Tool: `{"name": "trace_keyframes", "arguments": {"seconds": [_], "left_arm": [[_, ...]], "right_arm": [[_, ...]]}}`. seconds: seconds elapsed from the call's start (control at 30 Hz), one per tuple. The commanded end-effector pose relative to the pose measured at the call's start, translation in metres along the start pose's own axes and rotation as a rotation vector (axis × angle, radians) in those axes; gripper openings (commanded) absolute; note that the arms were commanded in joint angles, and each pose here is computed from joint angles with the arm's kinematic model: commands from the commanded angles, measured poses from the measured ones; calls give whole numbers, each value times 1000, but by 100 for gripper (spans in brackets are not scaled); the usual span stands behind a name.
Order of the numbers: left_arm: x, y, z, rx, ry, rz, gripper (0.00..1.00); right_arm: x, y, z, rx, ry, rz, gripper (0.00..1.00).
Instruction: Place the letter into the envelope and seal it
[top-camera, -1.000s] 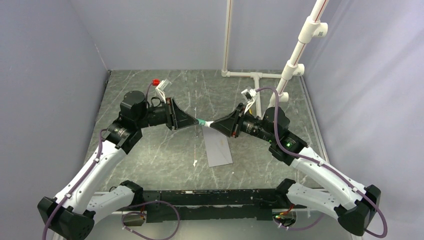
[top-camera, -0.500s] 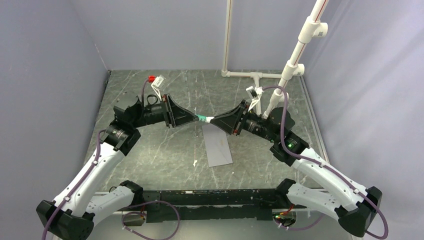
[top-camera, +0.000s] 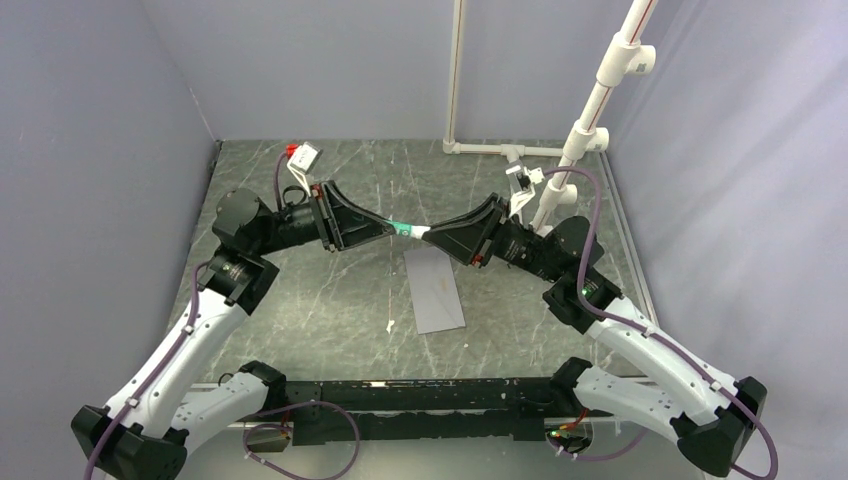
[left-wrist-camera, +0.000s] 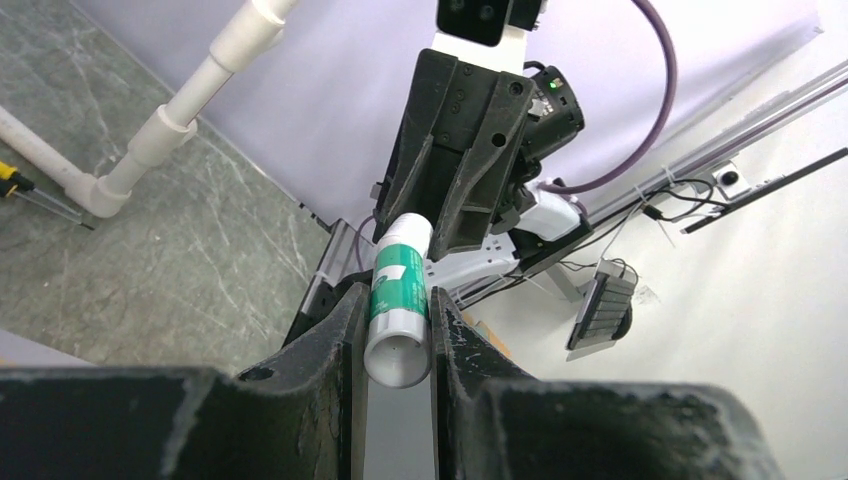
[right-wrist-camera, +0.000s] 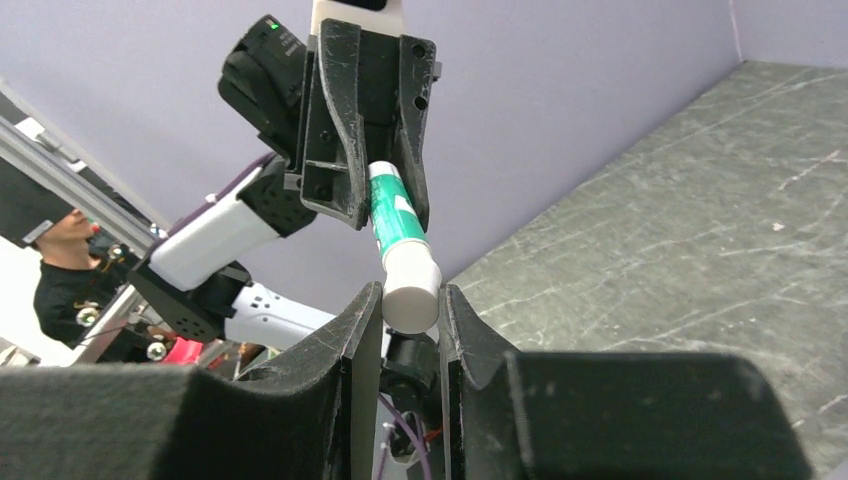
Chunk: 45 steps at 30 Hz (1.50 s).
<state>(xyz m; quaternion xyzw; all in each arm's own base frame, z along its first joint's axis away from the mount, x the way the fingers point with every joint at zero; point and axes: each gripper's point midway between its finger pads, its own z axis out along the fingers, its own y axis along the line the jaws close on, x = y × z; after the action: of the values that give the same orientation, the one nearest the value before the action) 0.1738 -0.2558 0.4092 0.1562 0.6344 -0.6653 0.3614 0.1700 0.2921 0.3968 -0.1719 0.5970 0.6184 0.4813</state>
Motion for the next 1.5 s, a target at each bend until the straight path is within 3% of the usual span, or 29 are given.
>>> {"name": "trace_keyframes", "arguments": {"seconds": [0.0, 0.37, 0.63, 1.2, 1.47], "left_arm": [[-3, -35, -2, 139, 11, 49, 2], [2, -38, -3, 181, 43, 53, 2], [7, -33, 0, 213, 63, 29, 2], [25, 1, 8, 195, 87, 70, 3], [31, 23, 14, 104, 96, 62, 2]], "right_arm": [[-9, 17, 3, -66, -10, 13, 0], [-19, 19, 8, -77, -60, 32, 0], [-28, 36, 15, -180, -90, 95, 0], [-8, 57, 31, -292, 28, 123, 0], [-1, 62, 40, -295, 84, 153, 0]]}}
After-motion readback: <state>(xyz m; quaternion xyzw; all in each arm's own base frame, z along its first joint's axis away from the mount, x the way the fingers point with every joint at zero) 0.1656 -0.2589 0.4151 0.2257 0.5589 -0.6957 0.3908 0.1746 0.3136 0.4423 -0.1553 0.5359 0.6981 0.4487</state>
